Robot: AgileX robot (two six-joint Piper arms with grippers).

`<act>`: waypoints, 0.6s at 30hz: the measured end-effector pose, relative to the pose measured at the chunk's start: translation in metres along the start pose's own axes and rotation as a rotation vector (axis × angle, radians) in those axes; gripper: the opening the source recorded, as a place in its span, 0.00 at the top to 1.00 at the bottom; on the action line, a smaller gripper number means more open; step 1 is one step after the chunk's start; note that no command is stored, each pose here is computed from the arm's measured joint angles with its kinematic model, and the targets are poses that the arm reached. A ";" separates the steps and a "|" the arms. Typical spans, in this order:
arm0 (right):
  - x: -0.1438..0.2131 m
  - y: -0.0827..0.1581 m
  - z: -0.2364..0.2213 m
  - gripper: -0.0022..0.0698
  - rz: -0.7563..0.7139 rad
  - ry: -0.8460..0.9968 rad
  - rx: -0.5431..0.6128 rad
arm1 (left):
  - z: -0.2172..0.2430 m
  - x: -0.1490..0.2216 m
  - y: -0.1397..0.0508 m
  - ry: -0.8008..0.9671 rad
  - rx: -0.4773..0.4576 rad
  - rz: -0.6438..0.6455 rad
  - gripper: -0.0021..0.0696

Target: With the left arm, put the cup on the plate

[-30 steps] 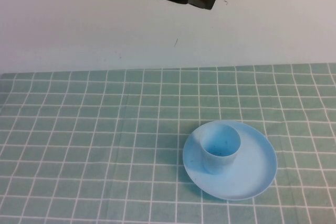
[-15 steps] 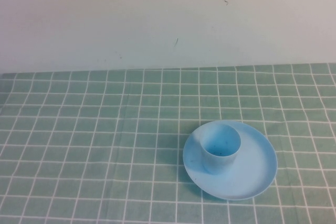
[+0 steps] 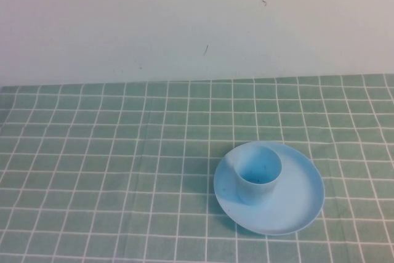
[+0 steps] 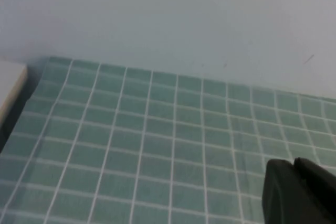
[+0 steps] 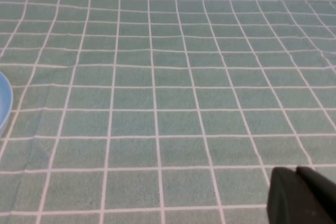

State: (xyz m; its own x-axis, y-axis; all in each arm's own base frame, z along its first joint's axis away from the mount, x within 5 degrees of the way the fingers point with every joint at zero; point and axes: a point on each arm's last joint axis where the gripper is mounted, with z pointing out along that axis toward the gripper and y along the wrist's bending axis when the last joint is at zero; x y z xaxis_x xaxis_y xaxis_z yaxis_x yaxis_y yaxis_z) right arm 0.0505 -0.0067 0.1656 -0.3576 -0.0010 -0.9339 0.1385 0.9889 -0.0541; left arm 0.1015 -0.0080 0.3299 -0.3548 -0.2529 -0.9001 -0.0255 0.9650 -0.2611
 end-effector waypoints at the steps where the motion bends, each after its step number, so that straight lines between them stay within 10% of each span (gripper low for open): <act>1: 0.000 0.000 0.000 0.97 0.000 0.000 0.000 | 0.000 0.013 0.005 -0.013 -0.007 -0.011 0.97; 18: 0.000 0.000 0.000 0.97 0.000 0.000 0.000 | 0.008 0.153 0.051 -0.119 -0.065 -0.001 0.97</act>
State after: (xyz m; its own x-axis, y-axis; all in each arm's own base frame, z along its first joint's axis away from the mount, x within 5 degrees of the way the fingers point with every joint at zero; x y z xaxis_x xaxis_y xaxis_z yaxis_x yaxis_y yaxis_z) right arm 0.0505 -0.0067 0.1656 -0.3576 -0.0010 -0.9339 0.1385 0.9889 -0.0541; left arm 0.0535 0.0024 0.1762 -0.2411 -0.2565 -0.9360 -0.0874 0.9663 -0.2423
